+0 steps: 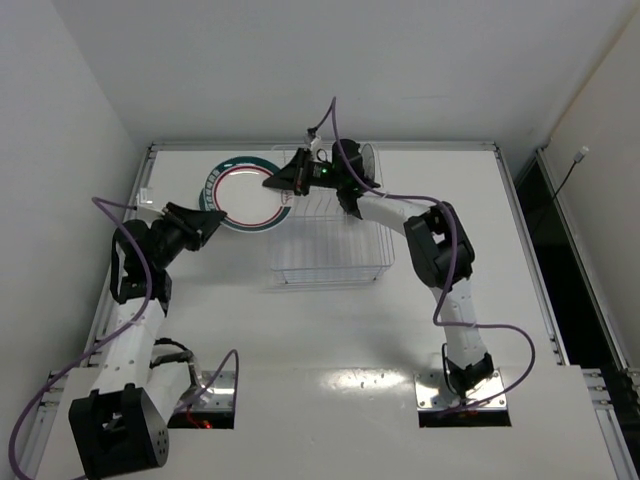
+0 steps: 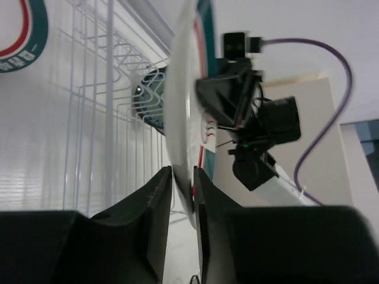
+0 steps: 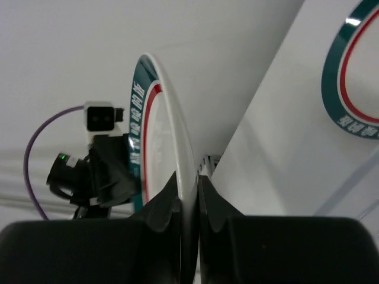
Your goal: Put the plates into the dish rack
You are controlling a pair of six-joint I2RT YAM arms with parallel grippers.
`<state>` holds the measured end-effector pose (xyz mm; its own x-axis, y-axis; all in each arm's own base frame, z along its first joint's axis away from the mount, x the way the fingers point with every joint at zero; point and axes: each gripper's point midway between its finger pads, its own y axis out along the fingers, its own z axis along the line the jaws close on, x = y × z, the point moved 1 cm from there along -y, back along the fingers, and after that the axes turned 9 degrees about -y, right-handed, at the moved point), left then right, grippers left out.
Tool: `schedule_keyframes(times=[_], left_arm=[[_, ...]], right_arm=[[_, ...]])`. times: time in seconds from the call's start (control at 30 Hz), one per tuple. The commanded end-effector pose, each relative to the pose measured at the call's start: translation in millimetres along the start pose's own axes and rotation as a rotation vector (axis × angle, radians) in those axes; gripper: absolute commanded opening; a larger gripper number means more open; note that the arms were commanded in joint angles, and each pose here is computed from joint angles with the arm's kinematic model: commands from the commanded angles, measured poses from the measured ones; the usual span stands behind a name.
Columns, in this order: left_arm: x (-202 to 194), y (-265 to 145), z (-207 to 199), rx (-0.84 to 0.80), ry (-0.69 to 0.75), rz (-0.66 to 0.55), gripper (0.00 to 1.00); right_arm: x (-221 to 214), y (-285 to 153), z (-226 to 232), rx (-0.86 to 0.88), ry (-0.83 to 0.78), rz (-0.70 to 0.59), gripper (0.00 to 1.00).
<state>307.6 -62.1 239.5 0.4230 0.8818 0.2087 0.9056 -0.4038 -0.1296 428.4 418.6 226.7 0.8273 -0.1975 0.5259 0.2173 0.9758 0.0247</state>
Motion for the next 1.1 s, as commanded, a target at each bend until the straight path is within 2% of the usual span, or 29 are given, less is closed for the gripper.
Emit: schedule_keyframes(times=[0.0, 0.03, 0.07, 0.1, 0.13, 0.17, 0.2, 0.27, 0.3, 0.37, 0.4, 0.47, 0.5, 0.53, 0.67, 0.8, 1.07], left_arm=[[0, -1, -14, -0.040, 0.043, -0.009, 0.21], [8, -2, -15, -0.006, 0.073, -0.032, 0.35], [14, 0, -4, 0.064, 0.067, -0.057, 0.60], [16, -1, 2, 0.110, 0.074, -0.064, 0.68], [16, -4, 19, 0.201, 0.047, -0.060, 0.73], [20, -6, 18, 0.220, 0.088, -0.073, 0.75], [23, -7, 26, 0.254, 0.097, -0.088, 0.75], [29, -14, 39, 0.322, 0.108, -0.110, 0.75], [33, -17, 46, 0.357, 0.115, -0.135, 0.76], [37, -21, 54, 0.394, 0.143, -0.150, 0.76], [41, -24, 59, 0.419, 0.150, -0.163, 0.76], [48, -26, 60, 0.444, 0.186, -0.177, 0.76], [48, -26, 60, 0.445, 0.196, -0.175, 0.76], [47, -26, 65, 0.461, 0.195, -0.164, 0.76], [44, -26, 79, 0.488, 0.196, -0.144, 0.76], [40, -26, 97, 0.513, 0.209, -0.120, 0.76], [33, -33, 134, 0.564, 0.215, -0.068, 0.76]], right_arm=[[16, -9, 8, -0.006, 0.012, -0.069, 0.00], [17, -12, 9, -0.036, -0.007, -0.084, 0.00], [23, -25, 13, -0.117, 0.002, -0.085, 0.00], [29, -33, 11, -0.183, -0.029, -0.092, 0.00], [39, -40, 2, -0.295, -0.149, -0.123, 0.00], [50, -48, 6, -0.379, -0.192, -0.141, 0.00], [58, -72, 1, -0.570, -0.191, -0.182, 0.00], [68, -95, 5, -0.736, -0.277, -0.219, 0.00], [75, -122, -6, -0.912, -0.281, -0.266, 0.00], [87, -139, 13, -1.036, -0.370, -0.302, 0.00], [89, -161, 9, -1.182, -0.392, -0.311, 0.00], [107, -167, 14, -1.306, -0.489, -0.303, 0.00], [99, -176, 6, -1.379, -0.483, -0.229, 0.00], [113, -176, 17, -1.393, -0.505, -0.252, 0.00], [113, -193, -2, -1.549, -0.563, -0.223, 0.00], [124, -206, 2, -1.614, -0.635, -0.270, 0.00], [124, -199, -14, -1.626, -0.672, -0.228, 0.00]])
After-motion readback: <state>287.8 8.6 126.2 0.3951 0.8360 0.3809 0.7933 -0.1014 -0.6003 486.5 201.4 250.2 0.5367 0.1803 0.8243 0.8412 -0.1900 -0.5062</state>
